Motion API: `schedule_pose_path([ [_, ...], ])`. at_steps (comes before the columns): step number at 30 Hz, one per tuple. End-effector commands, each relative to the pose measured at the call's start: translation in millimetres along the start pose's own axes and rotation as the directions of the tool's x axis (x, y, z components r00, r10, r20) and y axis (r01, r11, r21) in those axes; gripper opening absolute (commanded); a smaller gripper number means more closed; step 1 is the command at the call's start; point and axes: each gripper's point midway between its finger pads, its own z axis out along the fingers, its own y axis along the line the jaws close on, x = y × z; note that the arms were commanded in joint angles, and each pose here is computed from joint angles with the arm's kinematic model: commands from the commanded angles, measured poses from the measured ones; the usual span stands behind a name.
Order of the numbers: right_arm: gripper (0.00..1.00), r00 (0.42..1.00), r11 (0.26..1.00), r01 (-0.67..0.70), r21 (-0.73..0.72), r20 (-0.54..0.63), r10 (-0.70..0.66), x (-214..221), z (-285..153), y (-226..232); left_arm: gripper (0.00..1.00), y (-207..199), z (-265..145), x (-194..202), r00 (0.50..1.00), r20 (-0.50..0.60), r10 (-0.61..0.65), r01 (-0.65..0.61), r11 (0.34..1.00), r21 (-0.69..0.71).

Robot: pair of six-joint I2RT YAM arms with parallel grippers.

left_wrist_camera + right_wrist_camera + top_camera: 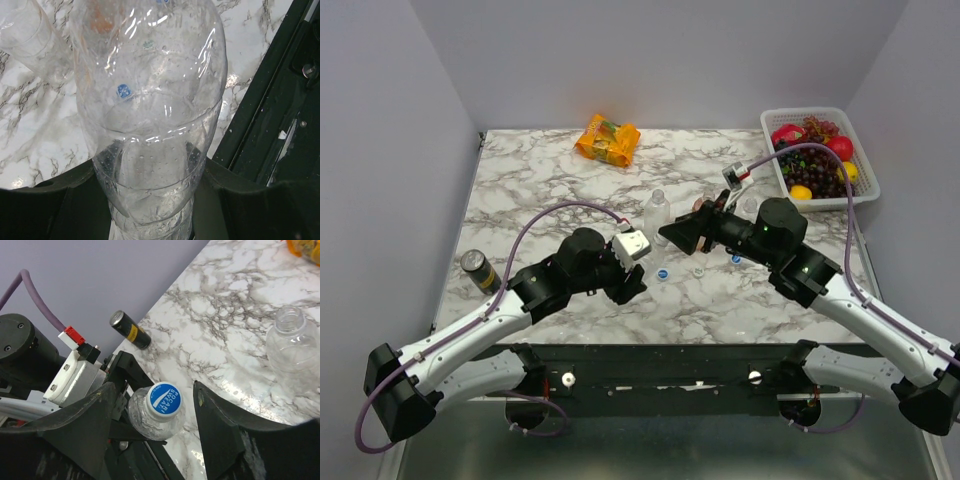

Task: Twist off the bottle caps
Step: Unscrew the bottle cap from the plastic bottle.

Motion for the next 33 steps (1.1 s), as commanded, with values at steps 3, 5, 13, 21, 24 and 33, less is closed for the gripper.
schedule_pose_path([
  [3, 0.70, 1.000, 0.998, 0.011, 0.066, -0.016, -0.010, 0, -2, -8, 0.21, 2, -6, -20, 0.998, 0.057, 0.026, -0.025, 1.000, -0.015],
  [5, 0.69, 0.999, 0.999, 0.001, 0.048, -0.042, 0.001, 6, 2, -7, 0.21, 1, -6, -20, 0.998, 0.055, 0.027, -0.026, 1.000, -0.014],
  [13, 0.65, 0.996, 0.999, -0.024, -0.022, -0.089, 0.022, 16, 11, 5, 0.21, 1, -6, -19, 0.998, 0.055, 0.027, -0.026, 1.000, -0.015],
  [21, 0.28, 0.995, 0.992, -0.005, -0.126, -0.103, -0.008, 22, 10, 20, 0.21, -15, -8, -24, 0.996, 0.078, 0.036, -0.042, 0.996, 0.075],
  [24, 0.21, 0.991, 0.979, 0.056, -0.197, -0.108, -0.079, 24, 7, 28, 0.21, -42, -15, -30, 0.992, 0.120, 0.043, -0.069, 0.972, 0.224],
  [33, 0.20, 0.971, 0.895, 0.125, -0.428, -0.131, -0.198, 26, -24, 52, 0.21, -91, -36, -34, 0.984, 0.176, 0.039, -0.127, 0.843, 0.523],
])
